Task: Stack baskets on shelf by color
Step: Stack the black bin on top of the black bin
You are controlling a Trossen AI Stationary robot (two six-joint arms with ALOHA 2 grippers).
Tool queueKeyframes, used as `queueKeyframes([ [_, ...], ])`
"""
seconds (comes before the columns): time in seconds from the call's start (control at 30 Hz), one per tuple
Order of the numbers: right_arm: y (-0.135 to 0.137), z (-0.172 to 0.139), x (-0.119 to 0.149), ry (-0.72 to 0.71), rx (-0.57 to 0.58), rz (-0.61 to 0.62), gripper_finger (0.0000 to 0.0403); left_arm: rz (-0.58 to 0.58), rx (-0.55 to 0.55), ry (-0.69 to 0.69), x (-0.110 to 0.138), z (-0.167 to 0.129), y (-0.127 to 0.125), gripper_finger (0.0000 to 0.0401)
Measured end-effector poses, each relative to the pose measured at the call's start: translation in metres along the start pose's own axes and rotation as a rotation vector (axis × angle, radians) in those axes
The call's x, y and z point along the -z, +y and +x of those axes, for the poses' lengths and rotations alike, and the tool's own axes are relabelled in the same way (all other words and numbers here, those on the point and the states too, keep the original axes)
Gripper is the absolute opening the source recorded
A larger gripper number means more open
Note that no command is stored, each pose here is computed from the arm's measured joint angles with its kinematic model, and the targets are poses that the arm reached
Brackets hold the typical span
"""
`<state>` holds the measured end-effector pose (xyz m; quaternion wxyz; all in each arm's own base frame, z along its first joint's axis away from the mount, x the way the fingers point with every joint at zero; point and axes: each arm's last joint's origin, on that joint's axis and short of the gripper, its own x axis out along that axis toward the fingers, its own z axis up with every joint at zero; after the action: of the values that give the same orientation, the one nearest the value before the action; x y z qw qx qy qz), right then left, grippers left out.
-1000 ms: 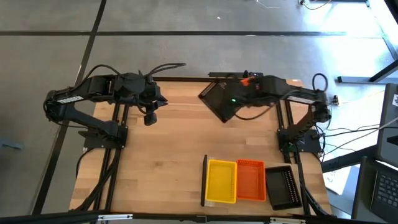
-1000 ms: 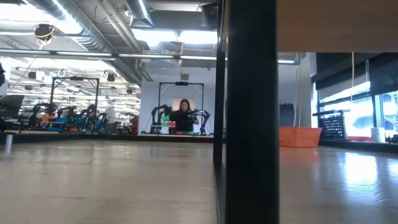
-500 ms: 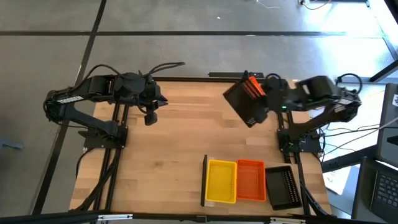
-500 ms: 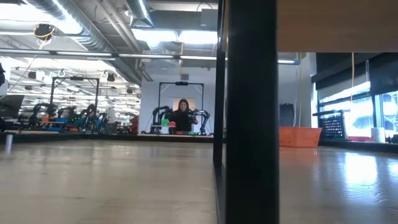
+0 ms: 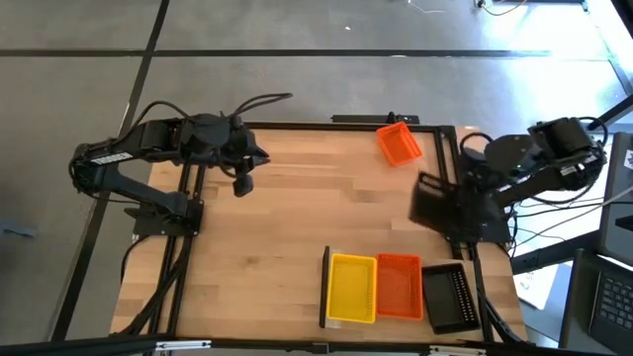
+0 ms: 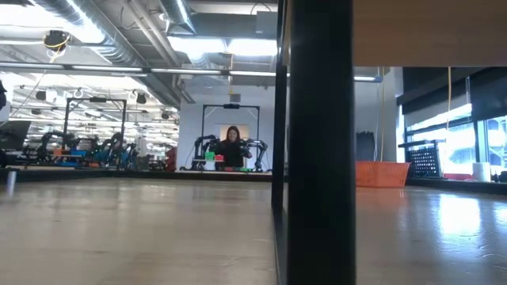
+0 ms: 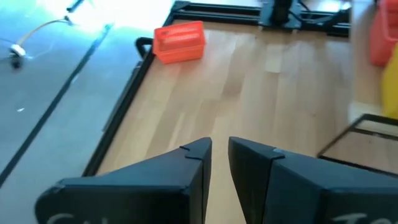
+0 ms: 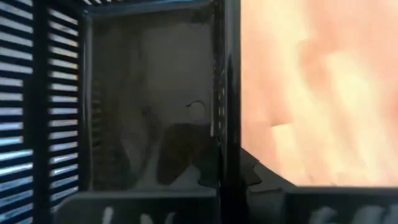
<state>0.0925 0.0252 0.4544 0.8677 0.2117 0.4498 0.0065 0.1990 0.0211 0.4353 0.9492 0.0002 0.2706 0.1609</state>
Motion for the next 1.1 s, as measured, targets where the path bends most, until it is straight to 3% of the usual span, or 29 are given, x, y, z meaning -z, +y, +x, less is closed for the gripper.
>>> queueKeyframes([
  [0.2, 0.006, 0.0, 0.003, 0.098, -0.219, -0.321, 0.0, -0.035, -0.045, 0.0, 0.0, 0.002, 0.001, 0.0047],
  [0.47, 0.016, 0.013, -0.004, 0.122, -0.43, -0.802, 0.0, -0.091, 0.016, -0.041, -0.005, 0.001, -0.001, 0.0047],
  [0.7, 0.017, 0.016, -0.005, 0.059, -0.461, -1.134, 0.0, -0.109, 0.046, -0.127, -0.013, 0.001, -0.002, 0.0047],
  [0.9, 0.006, 0.045, 0.004, 0.171, -0.362, -1.244, 0.0, -0.141, 0.17, -0.192, -0.02, -0.001, -0.005, 0.0047],
  [1.1, 0.001, 0.073, 0.014, 0.275, -0.462, -1.286, 0.0, -0.139, 0.265, -0.236, -0.025, -0.003, -0.008, 0.0047],
])
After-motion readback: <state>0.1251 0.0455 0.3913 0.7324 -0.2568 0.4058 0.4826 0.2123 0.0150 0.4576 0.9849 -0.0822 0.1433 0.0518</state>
